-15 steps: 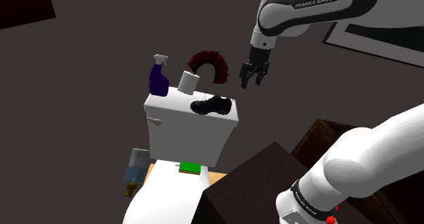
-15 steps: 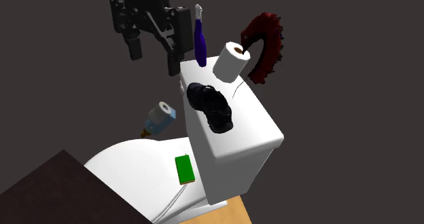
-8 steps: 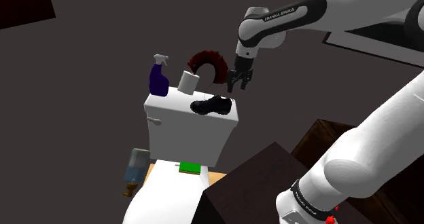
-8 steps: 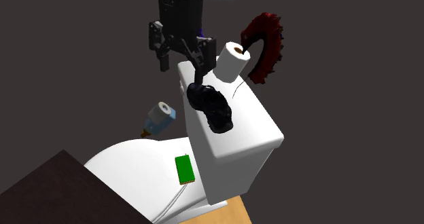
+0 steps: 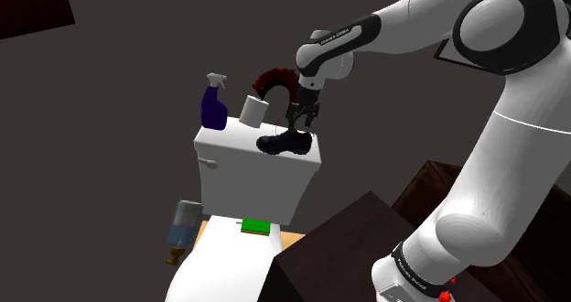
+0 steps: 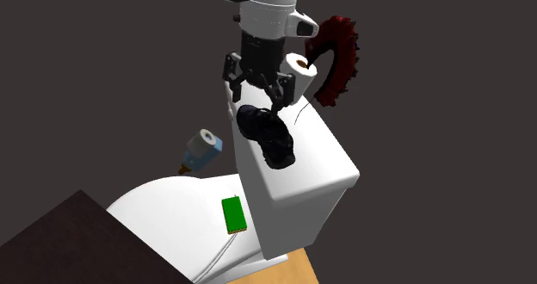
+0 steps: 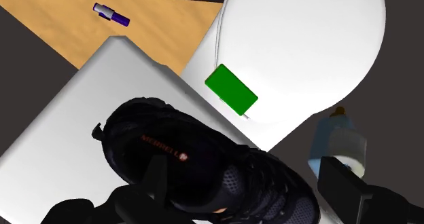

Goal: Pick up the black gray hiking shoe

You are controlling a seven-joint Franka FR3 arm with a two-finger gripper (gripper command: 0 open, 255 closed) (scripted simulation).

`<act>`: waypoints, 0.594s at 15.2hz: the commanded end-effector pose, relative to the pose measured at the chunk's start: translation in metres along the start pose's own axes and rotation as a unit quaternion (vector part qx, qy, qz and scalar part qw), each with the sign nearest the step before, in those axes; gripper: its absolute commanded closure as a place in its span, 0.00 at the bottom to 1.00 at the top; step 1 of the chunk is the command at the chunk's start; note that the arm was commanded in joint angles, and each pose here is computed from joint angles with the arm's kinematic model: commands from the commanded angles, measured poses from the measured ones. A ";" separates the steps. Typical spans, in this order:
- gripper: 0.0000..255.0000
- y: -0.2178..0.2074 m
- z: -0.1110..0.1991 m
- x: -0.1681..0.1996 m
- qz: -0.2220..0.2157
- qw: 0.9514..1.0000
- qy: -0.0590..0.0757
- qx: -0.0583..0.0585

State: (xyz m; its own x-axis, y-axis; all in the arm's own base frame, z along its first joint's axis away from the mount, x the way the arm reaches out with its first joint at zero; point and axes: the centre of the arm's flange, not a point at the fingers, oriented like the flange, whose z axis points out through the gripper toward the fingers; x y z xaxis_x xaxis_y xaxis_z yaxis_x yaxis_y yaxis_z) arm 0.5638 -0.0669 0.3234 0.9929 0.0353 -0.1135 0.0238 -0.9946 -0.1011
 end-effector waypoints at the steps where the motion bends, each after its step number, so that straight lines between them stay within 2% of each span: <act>1: 0.00 0.002 0.013 0.011 -0.002 1.000 0.001 0.003; 9: 0.00 0.006 0.047 0.015 -0.002 1.000 0.001 0.003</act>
State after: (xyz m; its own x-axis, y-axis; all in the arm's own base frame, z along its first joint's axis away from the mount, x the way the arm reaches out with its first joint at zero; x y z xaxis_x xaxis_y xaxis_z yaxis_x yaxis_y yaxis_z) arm 0.5729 -0.0671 0.2768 0.9930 0.0384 -0.1119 0.0263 -0.9938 -0.1076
